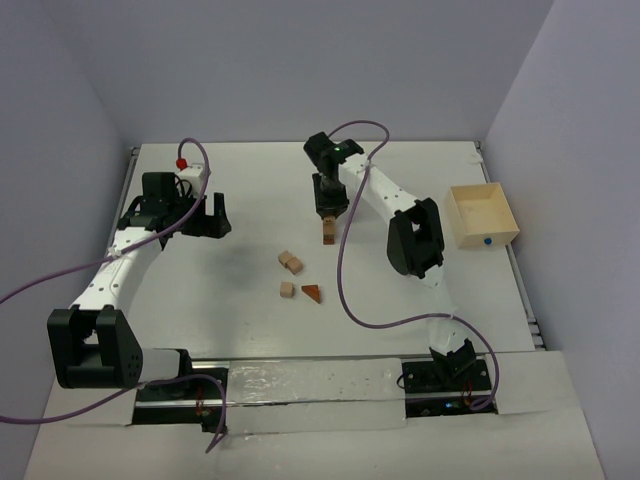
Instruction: Build the wood block tower
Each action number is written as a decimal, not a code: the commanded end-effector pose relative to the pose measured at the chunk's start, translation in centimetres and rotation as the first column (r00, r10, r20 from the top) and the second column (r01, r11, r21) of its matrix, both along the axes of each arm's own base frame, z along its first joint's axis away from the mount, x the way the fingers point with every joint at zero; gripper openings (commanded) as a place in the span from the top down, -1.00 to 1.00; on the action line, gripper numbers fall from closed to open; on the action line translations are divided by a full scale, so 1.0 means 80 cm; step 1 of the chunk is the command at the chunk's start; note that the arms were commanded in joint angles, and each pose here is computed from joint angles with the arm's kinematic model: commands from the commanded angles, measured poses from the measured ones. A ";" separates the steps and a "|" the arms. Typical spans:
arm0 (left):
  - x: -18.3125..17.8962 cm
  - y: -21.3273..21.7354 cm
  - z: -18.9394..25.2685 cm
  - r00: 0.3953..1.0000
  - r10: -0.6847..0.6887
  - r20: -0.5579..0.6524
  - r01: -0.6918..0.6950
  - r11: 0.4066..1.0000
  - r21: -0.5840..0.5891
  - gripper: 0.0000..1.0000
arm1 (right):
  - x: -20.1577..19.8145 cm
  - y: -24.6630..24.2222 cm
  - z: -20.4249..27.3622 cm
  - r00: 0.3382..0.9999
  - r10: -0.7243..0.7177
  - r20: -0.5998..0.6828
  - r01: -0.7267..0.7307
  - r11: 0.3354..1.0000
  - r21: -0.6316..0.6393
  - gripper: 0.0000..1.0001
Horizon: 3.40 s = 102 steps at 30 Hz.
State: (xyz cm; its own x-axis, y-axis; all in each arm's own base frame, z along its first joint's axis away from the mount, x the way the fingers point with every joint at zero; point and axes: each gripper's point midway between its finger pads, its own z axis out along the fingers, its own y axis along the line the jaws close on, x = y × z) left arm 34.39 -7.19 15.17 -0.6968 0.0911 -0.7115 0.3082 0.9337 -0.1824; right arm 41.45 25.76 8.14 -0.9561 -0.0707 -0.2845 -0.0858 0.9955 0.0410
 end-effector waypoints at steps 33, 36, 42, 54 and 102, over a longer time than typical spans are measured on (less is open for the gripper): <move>0.012 -0.003 0.015 0.999 -0.002 0.048 0.002 1.000 -0.006 -0.98 | -0.008 0.016 0.059 0.995 0.044 0.085 -0.049 0.998 0.049 -0.47; 0.011 -0.004 0.015 0.999 -0.007 0.049 0.008 1.000 -0.007 -0.99 | -0.017 0.018 0.108 0.983 0.067 0.168 -0.079 0.995 0.066 -0.58; 0.005 -0.012 0.029 0.995 -0.060 0.083 0.062 0.998 -0.018 -0.99 | -0.034 0.006 0.183 0.941 0.136 0.309 -0.163 0.985 0.063 -0.68; -0.057 -0.130 0.015 0.760 -0.649 0.011 0.639 0.751 0.165 0.01 | -0.058 -0.085 0.199 0.924 0.137 0.358 -0.178 0.981 0.084 -0.99; -0.036 -0.209 -0.116 -0.378 -0.886 -0.268 0.803 -0.458 0.382 -0.20 | -0.050 -0.220 0.181 0.969 -0.099 0.226 0.024 0.949 0.313 -0.99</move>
State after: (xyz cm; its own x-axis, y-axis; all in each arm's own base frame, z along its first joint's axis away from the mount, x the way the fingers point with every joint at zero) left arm 30.70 -23.50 5.10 0.6407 0.6558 -0.3994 0.7393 -0.6673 0.0901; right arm 37.84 8.15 21.77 -0.8712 0.1240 -0.4749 -0.0415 0.9455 0.3230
